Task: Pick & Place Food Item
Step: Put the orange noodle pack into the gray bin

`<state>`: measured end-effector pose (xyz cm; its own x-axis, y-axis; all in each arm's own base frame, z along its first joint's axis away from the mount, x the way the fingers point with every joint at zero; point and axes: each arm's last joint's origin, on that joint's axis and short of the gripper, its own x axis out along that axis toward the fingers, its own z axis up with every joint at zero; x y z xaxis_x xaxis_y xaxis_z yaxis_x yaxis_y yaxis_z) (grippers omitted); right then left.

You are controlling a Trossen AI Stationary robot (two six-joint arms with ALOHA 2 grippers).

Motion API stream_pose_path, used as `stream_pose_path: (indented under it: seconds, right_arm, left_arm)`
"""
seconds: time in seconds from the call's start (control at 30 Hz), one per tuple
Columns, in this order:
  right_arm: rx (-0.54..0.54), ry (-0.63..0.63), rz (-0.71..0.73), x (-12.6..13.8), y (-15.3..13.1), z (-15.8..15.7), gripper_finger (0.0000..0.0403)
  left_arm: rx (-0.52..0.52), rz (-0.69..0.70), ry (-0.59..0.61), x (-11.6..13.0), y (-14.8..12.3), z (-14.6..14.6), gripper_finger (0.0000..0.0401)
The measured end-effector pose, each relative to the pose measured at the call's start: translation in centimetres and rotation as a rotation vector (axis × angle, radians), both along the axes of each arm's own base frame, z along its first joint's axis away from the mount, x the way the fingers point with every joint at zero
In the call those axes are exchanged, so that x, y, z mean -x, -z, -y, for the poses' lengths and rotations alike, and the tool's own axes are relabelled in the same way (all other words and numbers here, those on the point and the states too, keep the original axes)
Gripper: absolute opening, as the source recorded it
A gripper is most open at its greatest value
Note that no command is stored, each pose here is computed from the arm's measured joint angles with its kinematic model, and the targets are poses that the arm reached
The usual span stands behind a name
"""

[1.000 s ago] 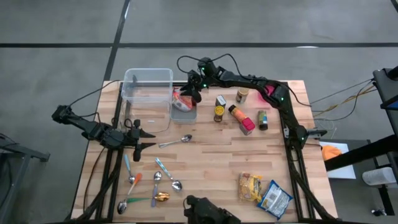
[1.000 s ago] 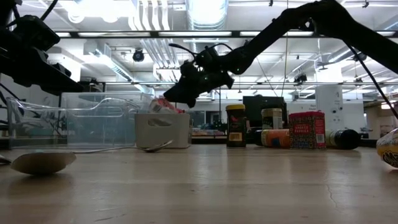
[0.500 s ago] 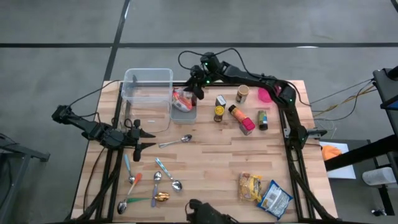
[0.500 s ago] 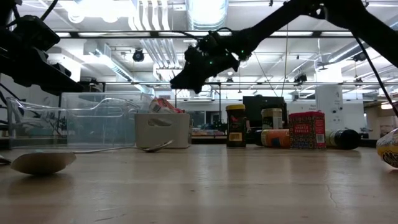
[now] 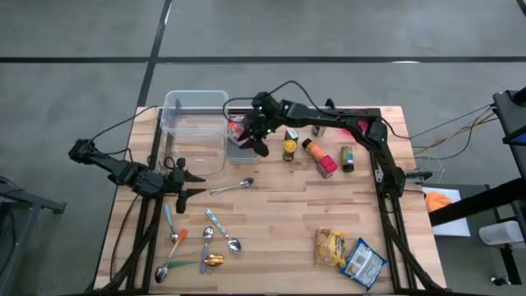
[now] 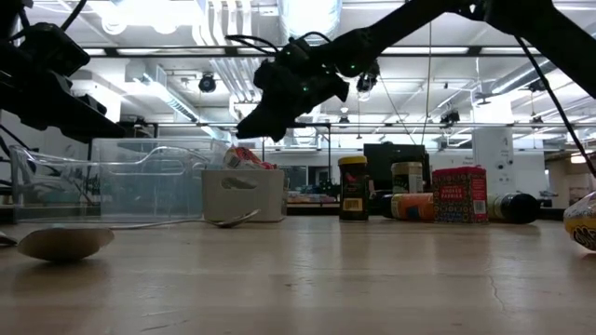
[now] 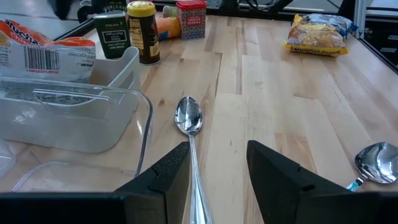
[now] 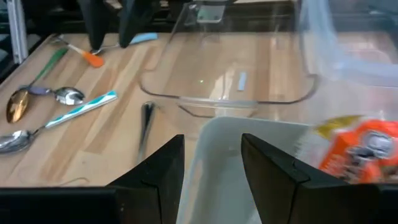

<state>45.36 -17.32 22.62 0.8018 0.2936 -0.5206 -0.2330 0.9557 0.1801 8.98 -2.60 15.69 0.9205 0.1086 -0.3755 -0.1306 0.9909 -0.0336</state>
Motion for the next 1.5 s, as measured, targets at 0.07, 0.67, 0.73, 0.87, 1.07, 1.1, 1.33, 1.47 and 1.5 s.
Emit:
stream_pose_path:
  seconds: [0.07,0.67,0.73,0.87,1.07,1.1,1.33,1.47,1.5]
  right_arm:
    - [0.02,0.01,-0.006,-0.2,0.0,-0.4,0.0157]
    - [0.072,0.109,-0.053,-1.1,3.8,1.1,0.0157]
    - [0.071,0.12,-0.051,-0.9,3.7,1.6,0.0157]
    - [0.127,0.219,-0.076,-0.7,3.5,2.3,0.0157]
    - [0.177,0.299,-0.102,-0.5,3.6,2.8,0.0157]
    - [0.178,0.299,-0.102,-0.5,3.6,2.8,0.0157]
    - [0.157,0.273,-0.087,-0.4,2.9,2.5,0.0157]
    - [0.11,0.241,-0.071,-0.1,1.6,2.0,0.0157]
    - [0.096,0.248,-0.066,0.0,1.1,1.9,0.0157]
  left_arm:
    - [0.0,0.0,0.0,0.0,0.0,0.0,0.0163]
    - [0.0,0.0,0.001,0.0,0.0,0.0,0.0163]
    - [0.0,0.0,0.0,0.0,0.0,0.0,0.0163]
    - [0.0,0.0,0.001,0.0,0.0,0.0,0.0163]
    - [0.0,0.0,0.0,0.0,0.0,0.0,0.0163]
    - [0.0,0.0,0.0,0.0,0.0,0.0,0.0163]
    - [0.0,0.0,0.0,0.0,0.0,0.0,0.0163]
    - [0.0,0.0,0.0,0.0,0.0,0.0,0.0163]
    - [0.0,0.0,0.0,0.0,0.0,0.0,0.0163]
